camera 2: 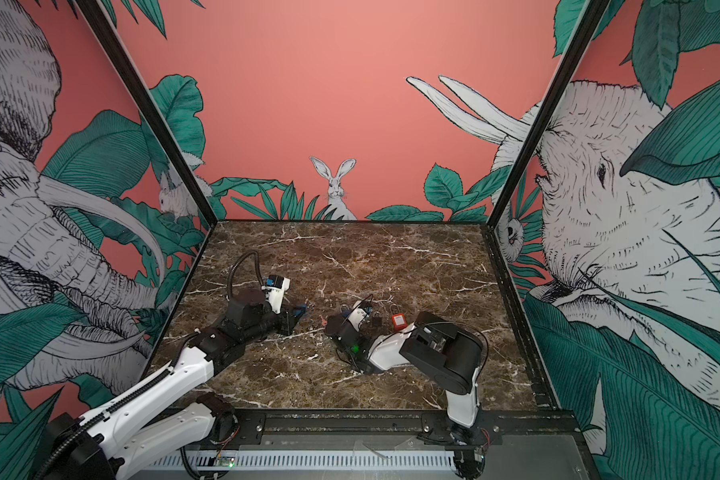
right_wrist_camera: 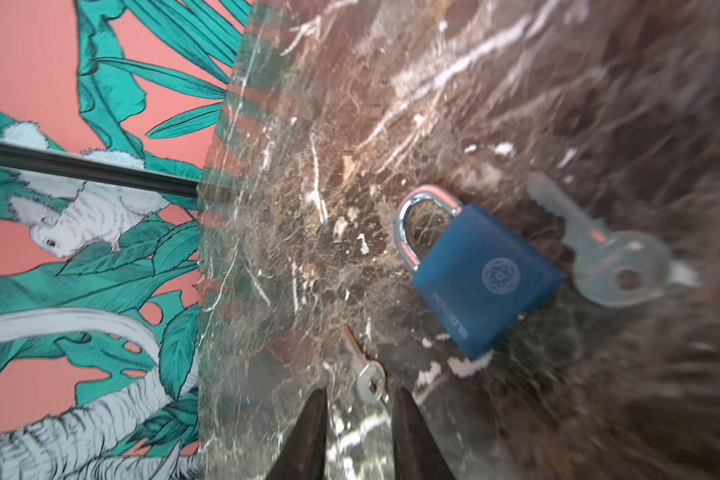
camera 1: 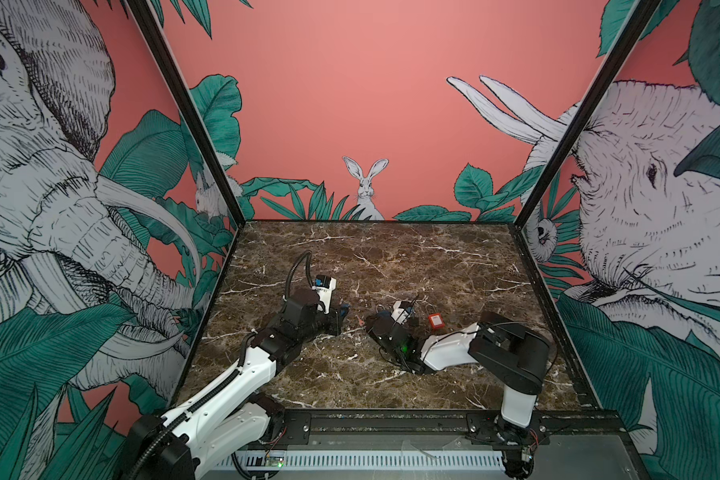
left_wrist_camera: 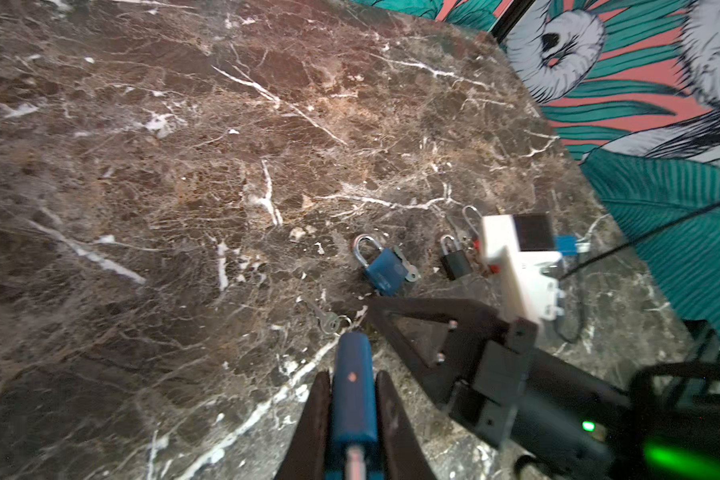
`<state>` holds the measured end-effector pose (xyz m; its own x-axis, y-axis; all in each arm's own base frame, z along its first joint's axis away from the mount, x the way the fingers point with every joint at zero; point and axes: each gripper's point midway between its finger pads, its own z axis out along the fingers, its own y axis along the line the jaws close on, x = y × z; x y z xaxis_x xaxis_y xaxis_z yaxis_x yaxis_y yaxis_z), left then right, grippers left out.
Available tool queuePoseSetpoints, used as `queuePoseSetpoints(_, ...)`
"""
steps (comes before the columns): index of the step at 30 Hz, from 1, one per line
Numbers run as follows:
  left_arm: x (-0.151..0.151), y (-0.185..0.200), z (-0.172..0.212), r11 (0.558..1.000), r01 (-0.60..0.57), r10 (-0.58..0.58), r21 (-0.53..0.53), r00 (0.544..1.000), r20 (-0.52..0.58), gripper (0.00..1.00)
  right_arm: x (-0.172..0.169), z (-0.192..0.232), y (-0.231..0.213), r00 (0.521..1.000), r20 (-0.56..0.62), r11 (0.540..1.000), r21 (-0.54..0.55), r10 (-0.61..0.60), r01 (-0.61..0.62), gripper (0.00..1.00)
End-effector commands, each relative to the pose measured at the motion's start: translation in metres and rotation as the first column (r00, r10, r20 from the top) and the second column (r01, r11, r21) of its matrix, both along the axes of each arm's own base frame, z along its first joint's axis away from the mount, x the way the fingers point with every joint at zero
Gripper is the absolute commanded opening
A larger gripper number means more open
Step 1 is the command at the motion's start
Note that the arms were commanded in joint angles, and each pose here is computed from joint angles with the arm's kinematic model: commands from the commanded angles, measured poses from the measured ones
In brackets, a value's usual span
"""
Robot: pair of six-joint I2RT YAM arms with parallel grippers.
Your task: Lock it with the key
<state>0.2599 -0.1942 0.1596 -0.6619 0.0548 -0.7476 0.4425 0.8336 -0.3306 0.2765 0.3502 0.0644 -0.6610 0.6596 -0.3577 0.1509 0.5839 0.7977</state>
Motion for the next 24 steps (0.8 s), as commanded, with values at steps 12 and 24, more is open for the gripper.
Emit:
queuePoseSetpoints(12,-0.005,-0.019,-0.023,0.855,0.417,-0.332,0.308,0.897,-0.291,0.00,0.021,0.050,-0.070,0.969,0.091,0.968,-0.117,0.232,-0.221,0.27)
queuePoseSetpoints(24,-0.036,-0.036,-0.028,0.656,0.730,-0.590,0.192,0.654,-0.474,0.00,0.024,0.089,-0.088,0.944,0.198,0.959,-0.155,0.265,-0.237,0.25)
